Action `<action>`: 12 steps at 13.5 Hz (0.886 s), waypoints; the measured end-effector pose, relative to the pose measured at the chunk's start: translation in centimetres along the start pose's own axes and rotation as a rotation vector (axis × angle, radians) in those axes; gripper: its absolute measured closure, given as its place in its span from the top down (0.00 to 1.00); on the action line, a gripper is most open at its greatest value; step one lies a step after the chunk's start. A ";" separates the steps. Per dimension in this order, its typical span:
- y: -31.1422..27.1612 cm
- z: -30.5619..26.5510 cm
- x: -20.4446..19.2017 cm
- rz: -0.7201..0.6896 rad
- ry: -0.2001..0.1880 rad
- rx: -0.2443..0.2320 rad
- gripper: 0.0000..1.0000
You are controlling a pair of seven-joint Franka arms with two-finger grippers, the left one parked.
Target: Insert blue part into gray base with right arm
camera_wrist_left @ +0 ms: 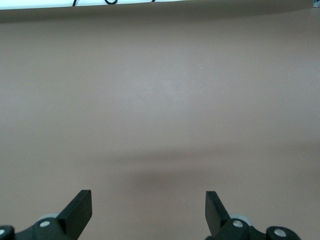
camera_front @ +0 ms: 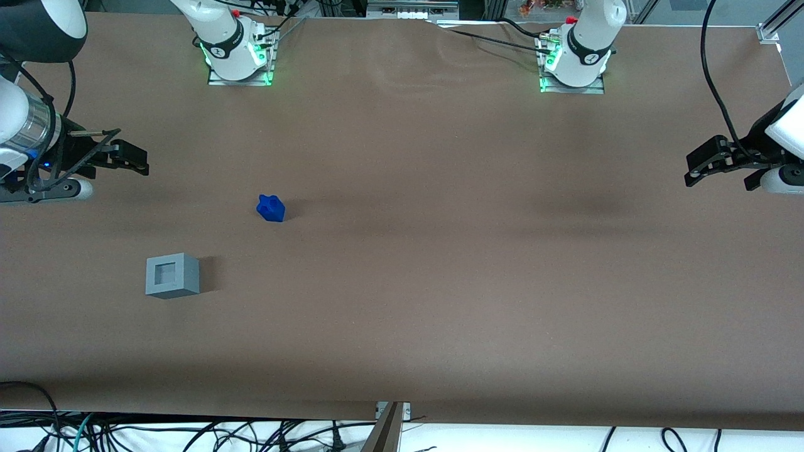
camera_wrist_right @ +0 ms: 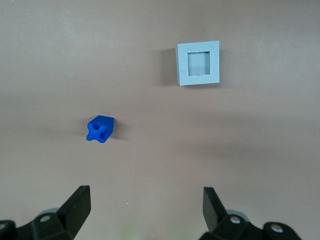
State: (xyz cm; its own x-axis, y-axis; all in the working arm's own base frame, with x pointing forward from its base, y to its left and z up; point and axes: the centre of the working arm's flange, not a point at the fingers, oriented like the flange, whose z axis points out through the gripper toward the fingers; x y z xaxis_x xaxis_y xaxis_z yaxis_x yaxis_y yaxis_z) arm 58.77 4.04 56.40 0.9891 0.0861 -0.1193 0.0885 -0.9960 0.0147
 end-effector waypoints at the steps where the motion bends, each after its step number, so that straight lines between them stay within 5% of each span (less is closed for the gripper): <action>1: 0.0 0.0 0.0 0.000 0.000 0.000 1.00; 12: -1.5 0.8 0.1 0.007 -0.007 0.000 1.00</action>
State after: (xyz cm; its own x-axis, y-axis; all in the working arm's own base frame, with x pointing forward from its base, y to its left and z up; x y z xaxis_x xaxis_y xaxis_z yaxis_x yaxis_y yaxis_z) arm 58.65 5.48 55.55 0.9889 0.0785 -0.1262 0.0811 -0.9966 0.0160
